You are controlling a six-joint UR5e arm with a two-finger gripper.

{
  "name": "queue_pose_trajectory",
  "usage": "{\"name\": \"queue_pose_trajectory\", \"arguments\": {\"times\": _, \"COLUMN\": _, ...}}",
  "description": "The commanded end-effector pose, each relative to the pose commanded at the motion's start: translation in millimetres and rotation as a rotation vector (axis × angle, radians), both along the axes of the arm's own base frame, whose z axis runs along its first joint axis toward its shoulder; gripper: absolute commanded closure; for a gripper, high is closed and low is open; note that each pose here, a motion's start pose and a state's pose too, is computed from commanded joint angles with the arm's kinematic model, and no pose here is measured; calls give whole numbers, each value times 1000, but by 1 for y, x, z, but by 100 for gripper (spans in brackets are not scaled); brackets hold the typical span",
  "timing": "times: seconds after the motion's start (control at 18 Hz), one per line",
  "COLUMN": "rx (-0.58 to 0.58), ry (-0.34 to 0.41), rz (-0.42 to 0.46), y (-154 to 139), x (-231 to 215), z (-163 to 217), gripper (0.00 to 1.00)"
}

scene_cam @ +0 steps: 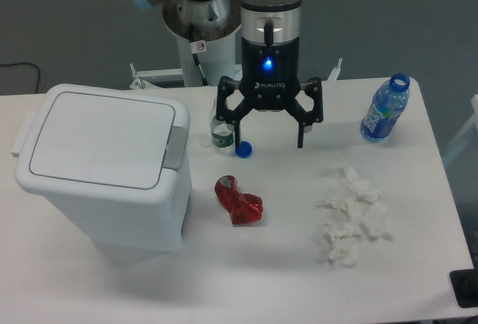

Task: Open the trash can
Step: 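Move the open gripper toward the trash can lid's hinge edge, then lower the gripper onto the lid's push button beside the hinge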

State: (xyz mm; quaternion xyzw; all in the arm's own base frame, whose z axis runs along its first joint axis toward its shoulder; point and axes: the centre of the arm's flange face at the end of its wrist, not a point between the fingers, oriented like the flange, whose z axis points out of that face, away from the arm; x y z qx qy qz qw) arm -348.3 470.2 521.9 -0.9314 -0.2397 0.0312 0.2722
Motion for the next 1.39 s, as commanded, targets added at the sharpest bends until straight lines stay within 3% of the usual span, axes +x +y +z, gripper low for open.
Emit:
{"name": "queue_pose_trajectory", "arguments": {"times": 0.22, "rx": 45, "ry": -77, "rz": 15, "y": 4, "x": 9, "z": -6, "gripper": 0}}
{"name": "queue_pose_trajectory", "arguments": {"times": 1.39, "rx": 7, "ry": -107, "rz": -31, "y": 15, "x": 35, "z": -32, "gripper": 0}}
